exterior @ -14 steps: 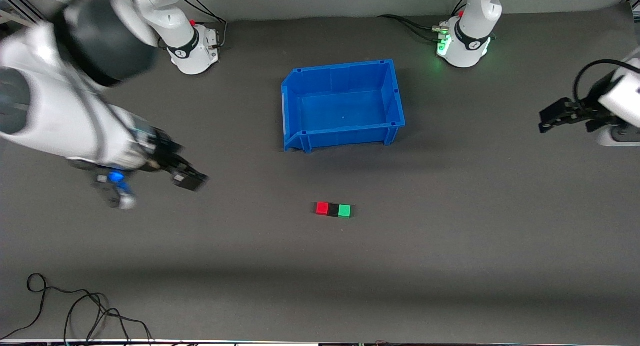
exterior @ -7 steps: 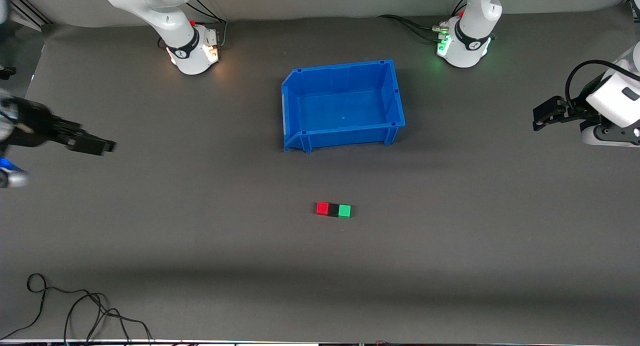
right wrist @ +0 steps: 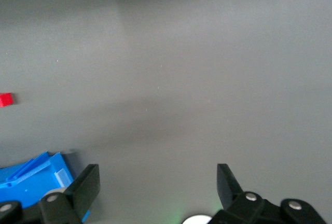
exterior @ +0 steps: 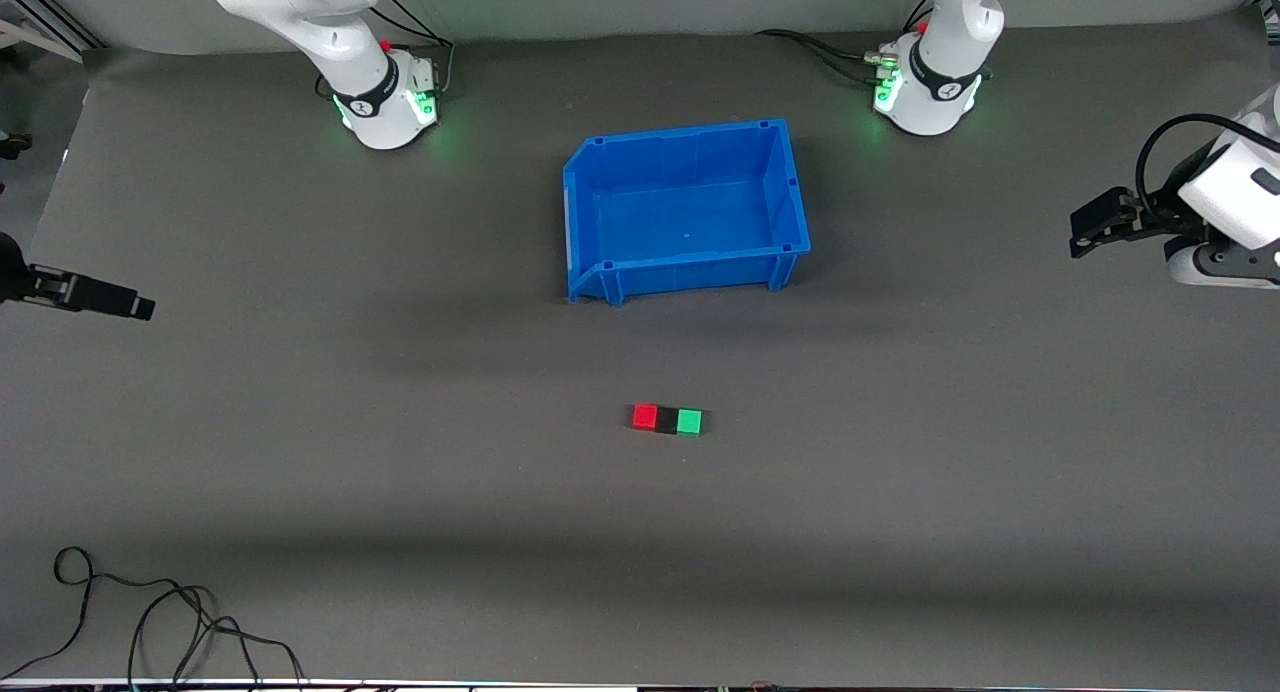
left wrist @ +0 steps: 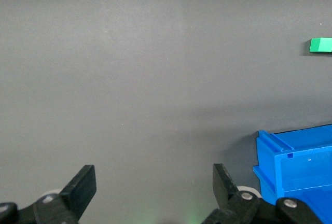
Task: Attach green and red cubes to black cube
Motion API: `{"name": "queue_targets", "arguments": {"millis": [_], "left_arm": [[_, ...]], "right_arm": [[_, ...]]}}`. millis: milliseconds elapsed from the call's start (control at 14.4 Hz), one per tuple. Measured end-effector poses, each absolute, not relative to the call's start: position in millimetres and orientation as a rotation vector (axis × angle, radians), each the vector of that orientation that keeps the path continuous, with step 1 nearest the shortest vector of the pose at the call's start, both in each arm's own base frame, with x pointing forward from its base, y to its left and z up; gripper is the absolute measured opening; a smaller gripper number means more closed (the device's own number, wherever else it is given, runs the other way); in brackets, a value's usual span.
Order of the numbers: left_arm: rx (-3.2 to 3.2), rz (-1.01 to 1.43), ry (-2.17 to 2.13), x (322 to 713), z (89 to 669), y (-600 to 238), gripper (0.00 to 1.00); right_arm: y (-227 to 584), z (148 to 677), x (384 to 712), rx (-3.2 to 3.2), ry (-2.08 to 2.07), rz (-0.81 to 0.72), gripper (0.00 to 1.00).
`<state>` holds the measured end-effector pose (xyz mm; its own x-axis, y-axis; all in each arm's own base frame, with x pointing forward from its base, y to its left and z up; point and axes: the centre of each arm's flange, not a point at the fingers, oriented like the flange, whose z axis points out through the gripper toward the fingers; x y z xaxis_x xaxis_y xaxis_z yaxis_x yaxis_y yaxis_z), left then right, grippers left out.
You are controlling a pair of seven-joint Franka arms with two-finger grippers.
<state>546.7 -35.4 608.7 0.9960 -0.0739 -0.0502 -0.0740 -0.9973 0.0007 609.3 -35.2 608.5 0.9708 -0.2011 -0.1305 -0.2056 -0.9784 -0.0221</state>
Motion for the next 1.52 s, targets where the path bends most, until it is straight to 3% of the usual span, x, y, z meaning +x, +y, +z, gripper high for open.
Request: {"name": "queue_targets", "arguments": {"millis": [416, 1524], "left_arm": [[-3.137, 0.094, 0.117, 545.7, 608.3, -34.4, 1.0], [-3.137, 0.071, 0.13, 546.1, 615.0, -35.0, 1.0]], "right_arm": [[-6.4, 600.0, 585.3, -3.132, 0.219, 0.068, 1.0], [-2.9, 603.5, 570.0, -3.152, 0.108, 0.054, 1.0]]}}
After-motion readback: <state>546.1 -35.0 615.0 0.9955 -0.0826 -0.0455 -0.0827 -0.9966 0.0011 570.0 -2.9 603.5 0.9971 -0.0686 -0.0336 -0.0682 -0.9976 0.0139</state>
